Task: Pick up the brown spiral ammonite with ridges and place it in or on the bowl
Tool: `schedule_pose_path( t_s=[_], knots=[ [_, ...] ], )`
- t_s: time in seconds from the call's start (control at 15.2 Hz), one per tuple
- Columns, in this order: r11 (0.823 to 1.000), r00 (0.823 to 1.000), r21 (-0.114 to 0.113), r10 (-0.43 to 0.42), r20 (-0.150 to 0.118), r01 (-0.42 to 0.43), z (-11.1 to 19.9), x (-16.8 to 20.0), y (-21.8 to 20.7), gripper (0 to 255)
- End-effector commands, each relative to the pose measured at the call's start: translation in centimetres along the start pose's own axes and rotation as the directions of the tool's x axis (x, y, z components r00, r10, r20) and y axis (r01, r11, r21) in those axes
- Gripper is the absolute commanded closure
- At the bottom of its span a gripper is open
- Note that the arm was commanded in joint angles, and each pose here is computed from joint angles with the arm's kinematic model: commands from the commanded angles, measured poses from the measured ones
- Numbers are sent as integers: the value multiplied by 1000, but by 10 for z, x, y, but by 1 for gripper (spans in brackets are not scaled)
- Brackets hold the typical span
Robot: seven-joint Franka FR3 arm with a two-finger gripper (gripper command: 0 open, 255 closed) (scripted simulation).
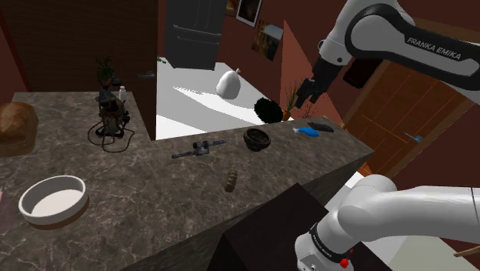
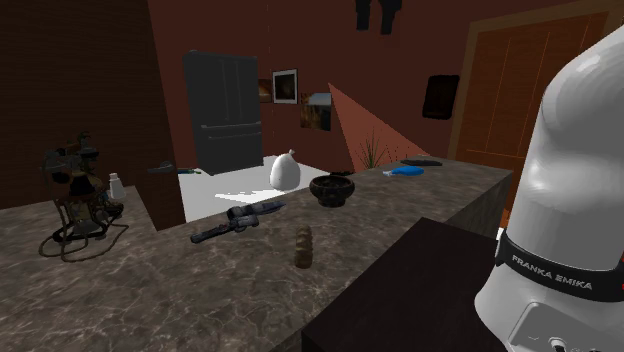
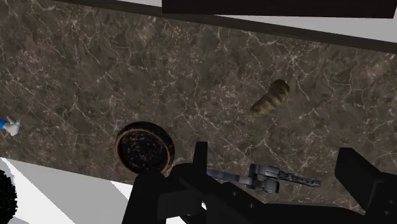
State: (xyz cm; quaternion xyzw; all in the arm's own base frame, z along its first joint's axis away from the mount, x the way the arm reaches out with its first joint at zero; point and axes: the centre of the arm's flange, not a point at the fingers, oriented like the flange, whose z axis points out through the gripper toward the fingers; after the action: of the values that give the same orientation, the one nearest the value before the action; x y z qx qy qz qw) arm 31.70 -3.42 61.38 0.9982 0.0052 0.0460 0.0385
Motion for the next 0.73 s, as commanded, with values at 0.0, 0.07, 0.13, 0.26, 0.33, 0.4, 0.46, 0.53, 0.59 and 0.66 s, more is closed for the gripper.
schedule_pose_path(
  t_s=[0.0,0.07,0.13,0.26,0.33,0.4,0.46,0.53,0.59,0.66],
  knots=[
    [1000,1000,0,0,0,0,0,0,0,0],
    [1000,1000,0,17,1,-17,13,2,-4,0],
    [999,999,0,33,2,-33,25,4,-8,0],
    [998,998,0,66,5,-66,50,8,-15,0],
    [997,997,0,82,6,-82,63,10,-19,0],
    [995,995,0,99,7,-99,75,12,-22,0],
    [993,993,-1,115,8,-115,88,14,-26,0],
    [991,991,-1,132,10,-132,100,16,-29,0],
    [989,989,-1,148,11,-148,113,18,-33,0],
    [986,986,-1,164,12,-164,125,21,-36,0]
  ],
)
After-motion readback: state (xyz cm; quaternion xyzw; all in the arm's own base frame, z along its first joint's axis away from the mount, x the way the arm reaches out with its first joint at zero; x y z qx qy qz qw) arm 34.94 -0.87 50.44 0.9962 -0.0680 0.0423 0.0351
